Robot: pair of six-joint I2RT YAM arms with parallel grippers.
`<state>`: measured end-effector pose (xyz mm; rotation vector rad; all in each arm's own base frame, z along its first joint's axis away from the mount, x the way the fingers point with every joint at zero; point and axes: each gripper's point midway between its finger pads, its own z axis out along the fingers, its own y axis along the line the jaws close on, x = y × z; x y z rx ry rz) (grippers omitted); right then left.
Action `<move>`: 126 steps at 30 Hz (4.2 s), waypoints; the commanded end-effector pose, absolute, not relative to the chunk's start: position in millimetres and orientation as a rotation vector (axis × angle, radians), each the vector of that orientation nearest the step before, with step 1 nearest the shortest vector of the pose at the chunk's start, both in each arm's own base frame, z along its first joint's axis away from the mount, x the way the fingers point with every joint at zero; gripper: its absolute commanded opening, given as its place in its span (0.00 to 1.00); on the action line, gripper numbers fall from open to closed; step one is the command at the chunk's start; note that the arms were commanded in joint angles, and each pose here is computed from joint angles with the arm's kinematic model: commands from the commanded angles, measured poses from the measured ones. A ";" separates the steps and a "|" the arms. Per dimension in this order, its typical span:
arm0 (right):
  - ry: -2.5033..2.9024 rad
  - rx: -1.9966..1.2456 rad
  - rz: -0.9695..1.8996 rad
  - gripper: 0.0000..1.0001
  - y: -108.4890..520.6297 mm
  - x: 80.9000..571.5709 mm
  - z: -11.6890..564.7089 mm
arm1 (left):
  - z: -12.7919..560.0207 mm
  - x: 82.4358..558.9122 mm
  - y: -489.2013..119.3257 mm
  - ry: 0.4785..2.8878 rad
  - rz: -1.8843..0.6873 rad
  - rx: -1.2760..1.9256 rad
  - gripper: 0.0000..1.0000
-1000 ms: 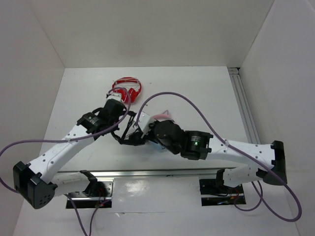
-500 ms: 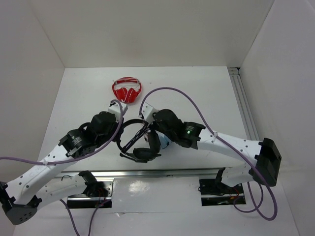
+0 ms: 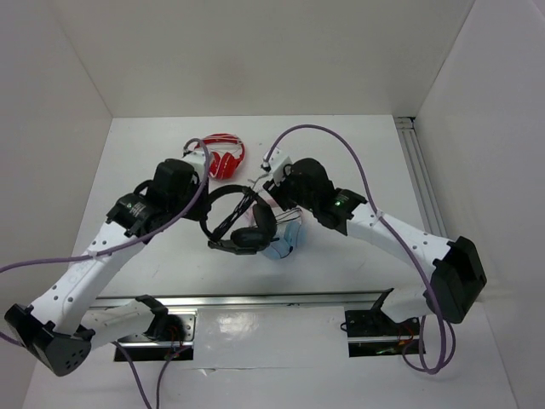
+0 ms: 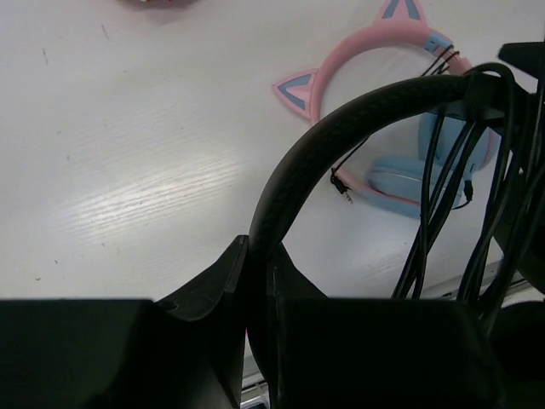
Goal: Wrap the headphones
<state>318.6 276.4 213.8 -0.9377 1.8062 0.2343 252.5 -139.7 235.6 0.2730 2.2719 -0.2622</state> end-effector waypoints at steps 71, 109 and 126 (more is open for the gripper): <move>1.782 -0.614 0.659 0.99 297.7 246.1 244.6 | 49.2 227.8 56.2 2.288 0.335 -1.396 0.00; 1.721 -0.774 0.785 0.99 325.9 197.5 246.4 | 88.8 166.1 125.2 1.686 0.518 -2.065 1.00; 1.816 -0.408 0.673 0.99 261.4 195.8 354.1 | 216.8 182.3 73.7 1.879 -0.034 -1.307 1.00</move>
